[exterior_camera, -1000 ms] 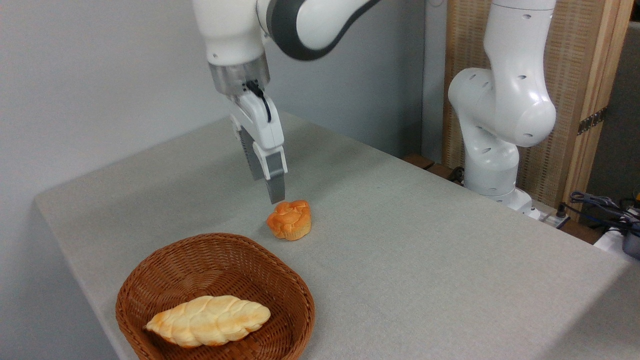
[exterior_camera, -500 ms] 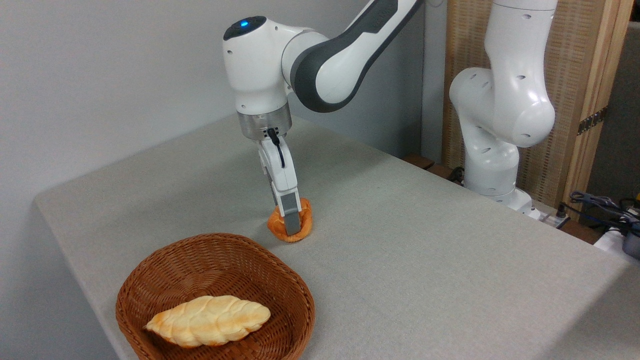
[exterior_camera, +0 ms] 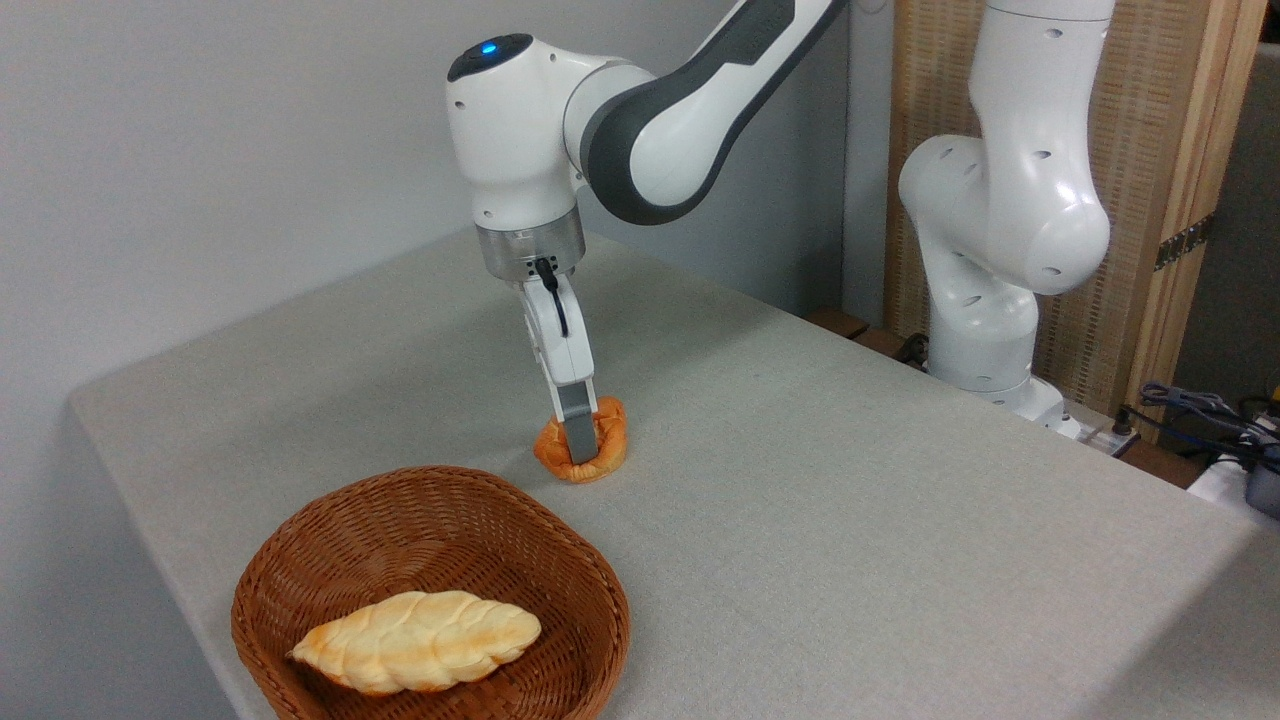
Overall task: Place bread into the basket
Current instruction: 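Close the gripper around the small orange bun, then lift the bun and carry it over the wicker basket, then lower the bun into the basket beside the braided loaf and release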
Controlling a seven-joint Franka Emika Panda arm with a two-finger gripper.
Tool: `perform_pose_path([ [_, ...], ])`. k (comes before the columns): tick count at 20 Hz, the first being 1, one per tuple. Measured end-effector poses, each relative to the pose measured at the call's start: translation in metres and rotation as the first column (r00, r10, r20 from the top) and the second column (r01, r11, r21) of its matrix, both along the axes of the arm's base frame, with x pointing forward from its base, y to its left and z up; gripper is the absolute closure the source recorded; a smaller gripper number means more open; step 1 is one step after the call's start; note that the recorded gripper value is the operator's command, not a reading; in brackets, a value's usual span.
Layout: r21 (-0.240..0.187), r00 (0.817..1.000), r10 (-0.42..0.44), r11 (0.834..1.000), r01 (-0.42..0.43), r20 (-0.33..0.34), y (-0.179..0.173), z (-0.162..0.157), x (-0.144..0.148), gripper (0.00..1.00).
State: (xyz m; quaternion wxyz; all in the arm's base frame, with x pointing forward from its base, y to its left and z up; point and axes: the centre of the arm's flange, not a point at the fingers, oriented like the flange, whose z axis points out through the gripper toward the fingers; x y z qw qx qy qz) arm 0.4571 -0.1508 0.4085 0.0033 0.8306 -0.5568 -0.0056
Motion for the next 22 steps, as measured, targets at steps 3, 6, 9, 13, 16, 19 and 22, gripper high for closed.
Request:
perform_pose_path([
  [3, -0.003, 1.0, 0.004, 1.0, -0.004, 0.006, 0.002, 0.003, 0.002, 0.75],
  [6, -0.01, 0.999, 0.047, 0.999, -0.047, 0.019, 0.005, 0.036, 0.015, 0.48],
  [9, -0.024, 0.991, 0.129, 0.991, -0.129, 0.024, 0.038, 0.103, 0.041, 0.48],
  [13, -0.078, 0.976, 0.198, 0.979, -0.191, 0.094, 0.059, 0.156, 0.082, 0.3],
  [16, -0.068, 0.969, 0.214, 0.976, -0.207, 0.124, 0.054, 0.157, 0.128, 0.0],
  [19, -0.049, 0.968, 0.212, 0.977, -0.208, 0.13, 0.045, 0.144, 0.159, 0.0],
  [22, -0.047, 0.968, 0.212, 0.977, -0.207, 0.137, 0.043, 0.142, 0.167, 0.0],
])
